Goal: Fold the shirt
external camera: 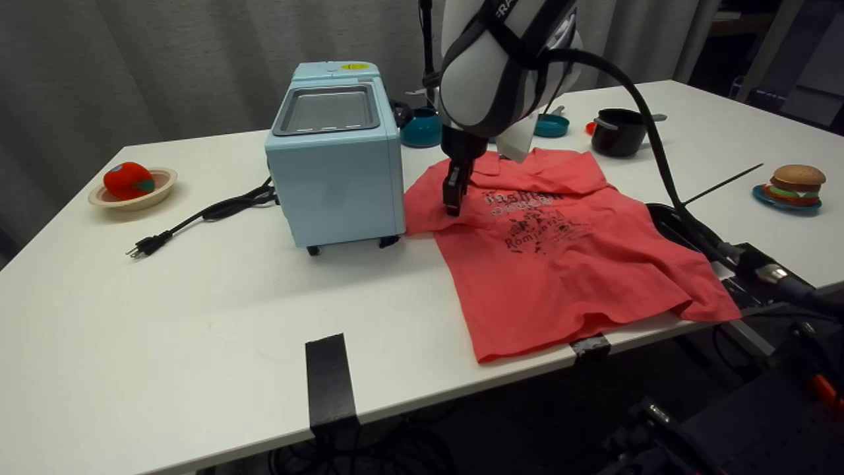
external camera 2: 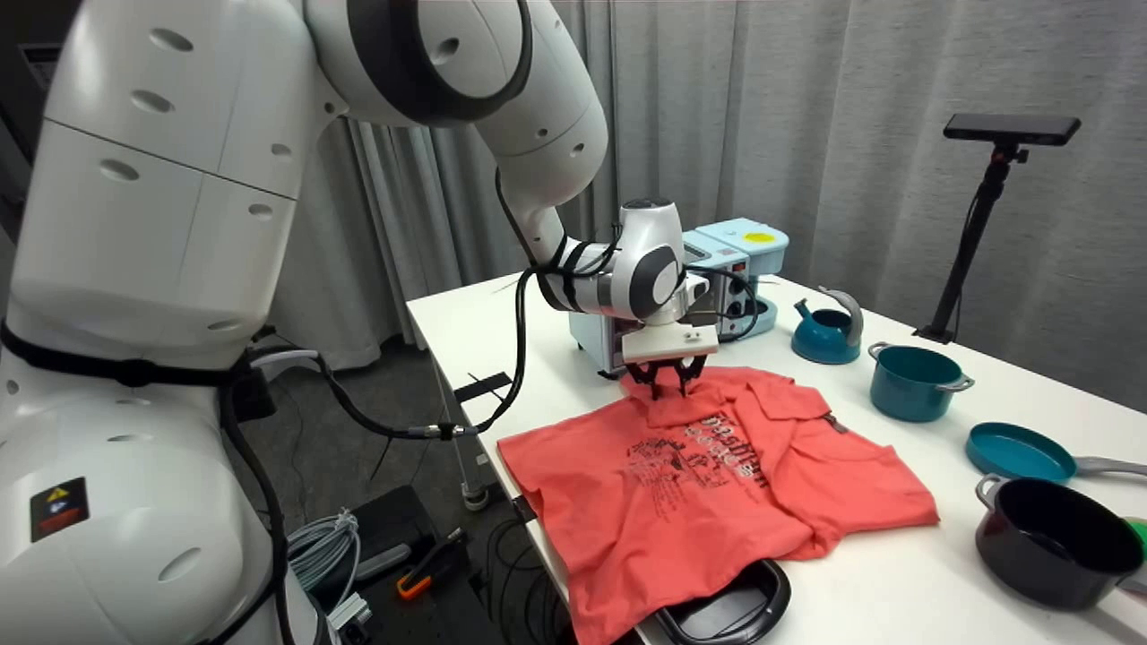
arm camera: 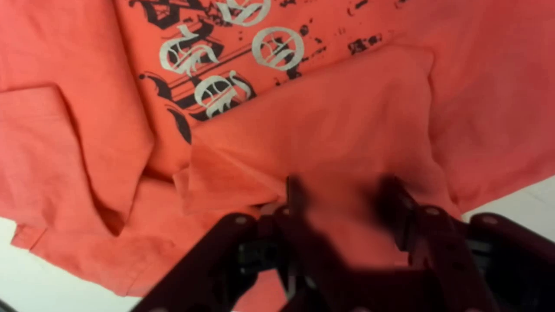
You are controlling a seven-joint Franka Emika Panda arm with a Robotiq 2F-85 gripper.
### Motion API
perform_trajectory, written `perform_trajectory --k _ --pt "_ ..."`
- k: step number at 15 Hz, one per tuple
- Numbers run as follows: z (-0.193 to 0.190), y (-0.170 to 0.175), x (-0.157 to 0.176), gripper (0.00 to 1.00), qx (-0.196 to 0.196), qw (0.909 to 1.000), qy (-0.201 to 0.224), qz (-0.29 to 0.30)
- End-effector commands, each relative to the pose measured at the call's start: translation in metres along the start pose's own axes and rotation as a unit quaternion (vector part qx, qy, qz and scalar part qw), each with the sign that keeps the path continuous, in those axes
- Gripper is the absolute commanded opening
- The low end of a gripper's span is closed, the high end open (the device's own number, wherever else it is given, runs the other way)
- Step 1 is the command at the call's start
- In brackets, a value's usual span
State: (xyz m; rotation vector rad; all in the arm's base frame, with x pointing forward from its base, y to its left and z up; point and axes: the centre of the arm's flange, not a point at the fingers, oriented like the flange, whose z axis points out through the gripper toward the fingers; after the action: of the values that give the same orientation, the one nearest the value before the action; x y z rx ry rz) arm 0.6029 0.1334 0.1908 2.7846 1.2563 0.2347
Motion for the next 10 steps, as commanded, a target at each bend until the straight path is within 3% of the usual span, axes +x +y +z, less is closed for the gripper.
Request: perform_trajectory --k 1,3,4,10 --pt "-0.001 0.019 0.005 0.18 -0.004 0.9999 0.006 0.015" --pt "-0.005 0.01 0.007 0.02 -0.012 0.9997 0.01 0.02" --pt "-0.007 0.006 0.008 0.0 -0.016 0.9996 0.012 0.023" --pt "-0.026 -0.046 0.015 0.01 -0.021 0.9978 0.046 0.043"
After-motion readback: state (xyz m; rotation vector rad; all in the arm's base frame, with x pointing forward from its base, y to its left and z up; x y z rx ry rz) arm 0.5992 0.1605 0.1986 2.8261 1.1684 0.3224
